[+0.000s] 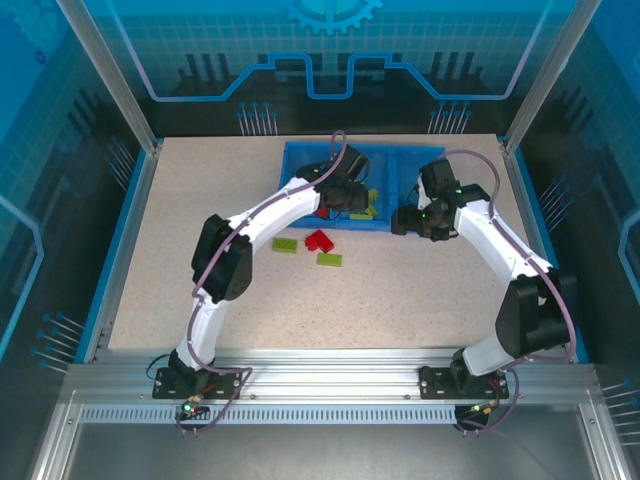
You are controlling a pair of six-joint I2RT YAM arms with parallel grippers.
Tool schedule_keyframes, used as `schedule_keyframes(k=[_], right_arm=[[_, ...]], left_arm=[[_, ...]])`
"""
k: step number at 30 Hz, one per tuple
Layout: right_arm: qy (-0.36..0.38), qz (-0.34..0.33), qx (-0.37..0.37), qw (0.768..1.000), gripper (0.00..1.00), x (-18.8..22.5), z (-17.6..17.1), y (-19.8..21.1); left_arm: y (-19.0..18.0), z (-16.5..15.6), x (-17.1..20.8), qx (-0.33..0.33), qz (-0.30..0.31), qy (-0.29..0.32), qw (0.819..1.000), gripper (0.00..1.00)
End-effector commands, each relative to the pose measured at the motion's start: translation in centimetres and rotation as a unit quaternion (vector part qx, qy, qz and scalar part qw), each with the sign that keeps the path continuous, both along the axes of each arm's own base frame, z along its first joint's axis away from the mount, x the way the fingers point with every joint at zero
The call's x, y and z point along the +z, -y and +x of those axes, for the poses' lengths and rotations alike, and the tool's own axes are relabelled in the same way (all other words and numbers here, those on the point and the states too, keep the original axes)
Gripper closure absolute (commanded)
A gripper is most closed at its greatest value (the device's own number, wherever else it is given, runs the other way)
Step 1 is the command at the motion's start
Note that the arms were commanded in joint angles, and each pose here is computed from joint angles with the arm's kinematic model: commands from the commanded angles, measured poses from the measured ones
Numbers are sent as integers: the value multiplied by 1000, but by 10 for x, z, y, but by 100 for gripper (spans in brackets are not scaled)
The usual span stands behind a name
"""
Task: Sort the legos into containers by color
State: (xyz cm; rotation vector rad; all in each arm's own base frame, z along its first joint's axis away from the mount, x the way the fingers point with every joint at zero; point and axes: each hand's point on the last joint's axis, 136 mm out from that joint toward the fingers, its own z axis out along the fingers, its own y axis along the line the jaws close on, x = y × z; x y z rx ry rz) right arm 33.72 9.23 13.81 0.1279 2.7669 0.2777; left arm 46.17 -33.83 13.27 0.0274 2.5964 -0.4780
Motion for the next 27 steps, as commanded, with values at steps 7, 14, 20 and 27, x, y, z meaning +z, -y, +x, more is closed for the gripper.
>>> schedule_keyframes(k=[7, 14, 20, 27], right_arm=[[15, 61, -5, 998, 15, -6, -22, -21], [74, 41, 92, 992, 12, -4, -19, -76], [70, 29, 173, 982, 19, -21, -6, -131], [60, -31, 269, 961, 23, -47, 11, -182]], left_arm=[[12, 19, 21, -31, -41, 11, 999, 36], [7, 1, 69, -19, -95, 34, 995, 1], [-30, -18, 115, 18, -117, 79, 990, 1], [-125, -44, 79, 124, -112, 29, 986, 1]])
